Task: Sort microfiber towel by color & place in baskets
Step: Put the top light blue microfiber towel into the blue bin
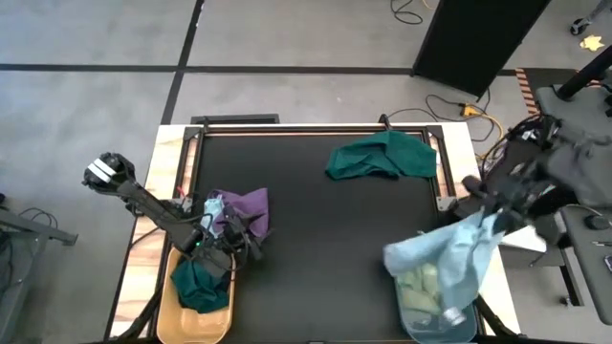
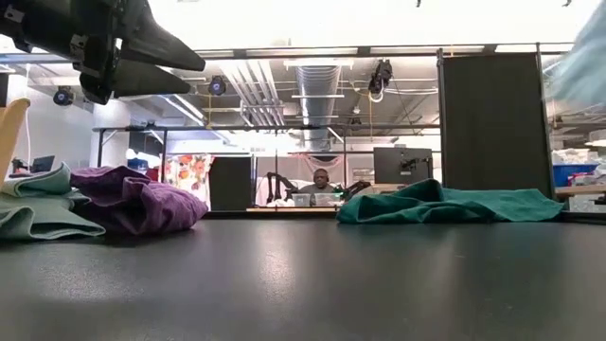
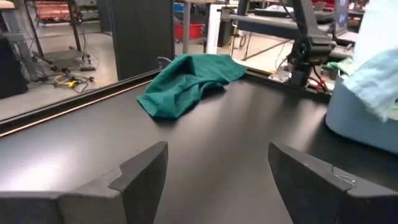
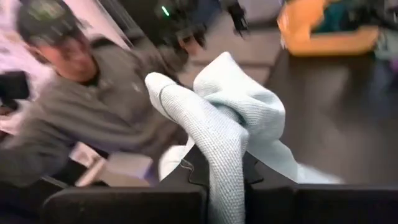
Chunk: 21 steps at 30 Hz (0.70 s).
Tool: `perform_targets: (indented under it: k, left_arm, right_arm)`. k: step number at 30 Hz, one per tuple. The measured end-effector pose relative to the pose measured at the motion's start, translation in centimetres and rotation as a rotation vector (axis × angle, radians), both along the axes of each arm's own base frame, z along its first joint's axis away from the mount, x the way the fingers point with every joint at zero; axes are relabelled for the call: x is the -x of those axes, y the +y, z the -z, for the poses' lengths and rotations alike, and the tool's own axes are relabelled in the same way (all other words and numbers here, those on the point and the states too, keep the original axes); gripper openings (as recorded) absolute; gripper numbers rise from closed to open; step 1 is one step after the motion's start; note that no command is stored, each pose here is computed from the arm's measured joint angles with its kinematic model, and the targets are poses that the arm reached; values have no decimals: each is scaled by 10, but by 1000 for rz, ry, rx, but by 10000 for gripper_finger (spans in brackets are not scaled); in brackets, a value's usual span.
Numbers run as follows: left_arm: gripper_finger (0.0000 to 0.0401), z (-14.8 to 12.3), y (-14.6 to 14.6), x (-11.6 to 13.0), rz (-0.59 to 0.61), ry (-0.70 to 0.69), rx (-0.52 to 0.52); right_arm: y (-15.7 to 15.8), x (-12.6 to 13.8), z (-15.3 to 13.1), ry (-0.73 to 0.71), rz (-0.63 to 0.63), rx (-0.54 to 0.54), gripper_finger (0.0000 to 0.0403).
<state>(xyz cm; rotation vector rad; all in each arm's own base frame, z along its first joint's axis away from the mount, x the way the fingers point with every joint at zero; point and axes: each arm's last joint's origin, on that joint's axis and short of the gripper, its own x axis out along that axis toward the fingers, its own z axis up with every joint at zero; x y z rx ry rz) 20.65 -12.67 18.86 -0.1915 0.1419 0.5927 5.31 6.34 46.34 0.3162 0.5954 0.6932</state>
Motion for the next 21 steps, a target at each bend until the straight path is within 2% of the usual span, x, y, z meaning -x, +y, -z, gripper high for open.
perform_targets:
  k: [3, 6, 11, 16, 20, 21]
  left_arm:
    - [263, -2, 1, 0, -6, -18, 21]
    - [263, -7, 2, 2, -8, -40, 40]
    - [263, -16, 6, 5, -41, -70, 34]
    - [263, -19, 8, 7, -45, -50, -15]
    - [263, -23, 9, 8, -34, -28, -53]
    - [263, -24, 9, 9, -32, -23, -63]
  right_arm:
    - [-7, 6, -7, -76, -14, -46, 12]
    - [-1, 3, -9, -86, -47, -68, 12]
    - [52, -35, 9, 22, -148, 27, 13]
    - [100, -56, 65, 284, -131, 125, 13]
    - [130, -65, 108, 543, -41, 182, 13]
    - [133, -62, 111, 607, -10, 174, 13]
